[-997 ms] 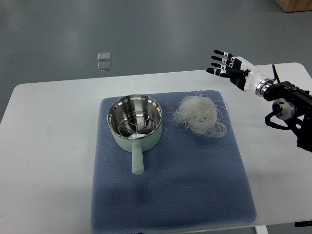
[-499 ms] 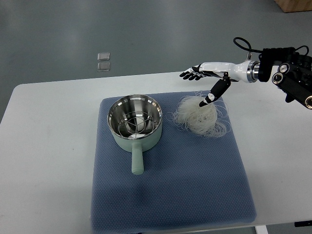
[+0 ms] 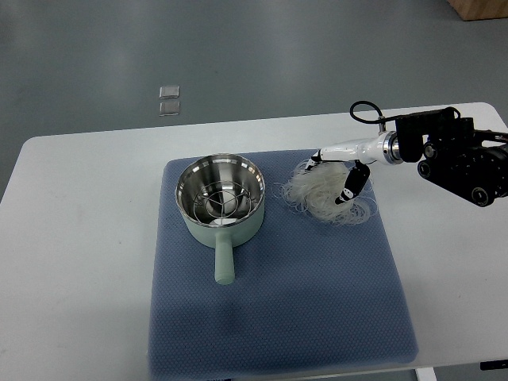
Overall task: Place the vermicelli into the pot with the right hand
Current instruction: 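Reach the right hand down onto the white vermicelli and pinch it, then lift the vermicelli with the right hand and carry it over the steel pot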
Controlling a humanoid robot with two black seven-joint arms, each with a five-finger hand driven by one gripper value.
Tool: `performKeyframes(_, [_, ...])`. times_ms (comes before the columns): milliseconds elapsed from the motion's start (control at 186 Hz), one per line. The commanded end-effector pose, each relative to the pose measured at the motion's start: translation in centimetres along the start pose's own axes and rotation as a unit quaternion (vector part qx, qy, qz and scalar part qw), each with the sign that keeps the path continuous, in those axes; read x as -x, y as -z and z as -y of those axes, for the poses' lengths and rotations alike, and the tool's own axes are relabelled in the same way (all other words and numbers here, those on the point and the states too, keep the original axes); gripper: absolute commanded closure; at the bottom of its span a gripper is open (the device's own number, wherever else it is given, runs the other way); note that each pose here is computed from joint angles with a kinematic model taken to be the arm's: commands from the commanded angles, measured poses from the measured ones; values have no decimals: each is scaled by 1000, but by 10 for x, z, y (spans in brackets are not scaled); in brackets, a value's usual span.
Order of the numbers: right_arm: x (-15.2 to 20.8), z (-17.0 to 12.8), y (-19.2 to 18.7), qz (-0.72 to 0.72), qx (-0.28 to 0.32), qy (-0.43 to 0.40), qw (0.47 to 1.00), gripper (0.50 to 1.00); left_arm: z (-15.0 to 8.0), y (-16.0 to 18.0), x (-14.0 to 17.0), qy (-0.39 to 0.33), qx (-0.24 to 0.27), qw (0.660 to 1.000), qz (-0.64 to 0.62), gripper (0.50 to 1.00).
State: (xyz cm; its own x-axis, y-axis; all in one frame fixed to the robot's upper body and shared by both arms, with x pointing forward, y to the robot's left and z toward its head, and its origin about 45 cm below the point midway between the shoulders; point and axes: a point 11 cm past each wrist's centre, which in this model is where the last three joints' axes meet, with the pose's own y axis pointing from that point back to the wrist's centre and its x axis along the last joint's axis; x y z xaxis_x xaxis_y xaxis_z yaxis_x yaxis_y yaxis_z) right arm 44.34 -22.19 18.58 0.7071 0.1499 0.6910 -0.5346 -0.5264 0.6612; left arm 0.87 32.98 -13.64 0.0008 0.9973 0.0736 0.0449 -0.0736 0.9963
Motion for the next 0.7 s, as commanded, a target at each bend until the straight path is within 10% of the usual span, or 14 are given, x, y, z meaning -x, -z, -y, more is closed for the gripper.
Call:
performKeyframes(0, [6, 3, -1, -6, 3, 4, 1000, 1000, 0, 0, 0, 0, 0, 1000, 1, 500])
performKeyframes(697, [-138, -48, 52, 21, -81, -146, 986, 1000, 0, 0, 1, 2, 0, 1000, 1, 500])
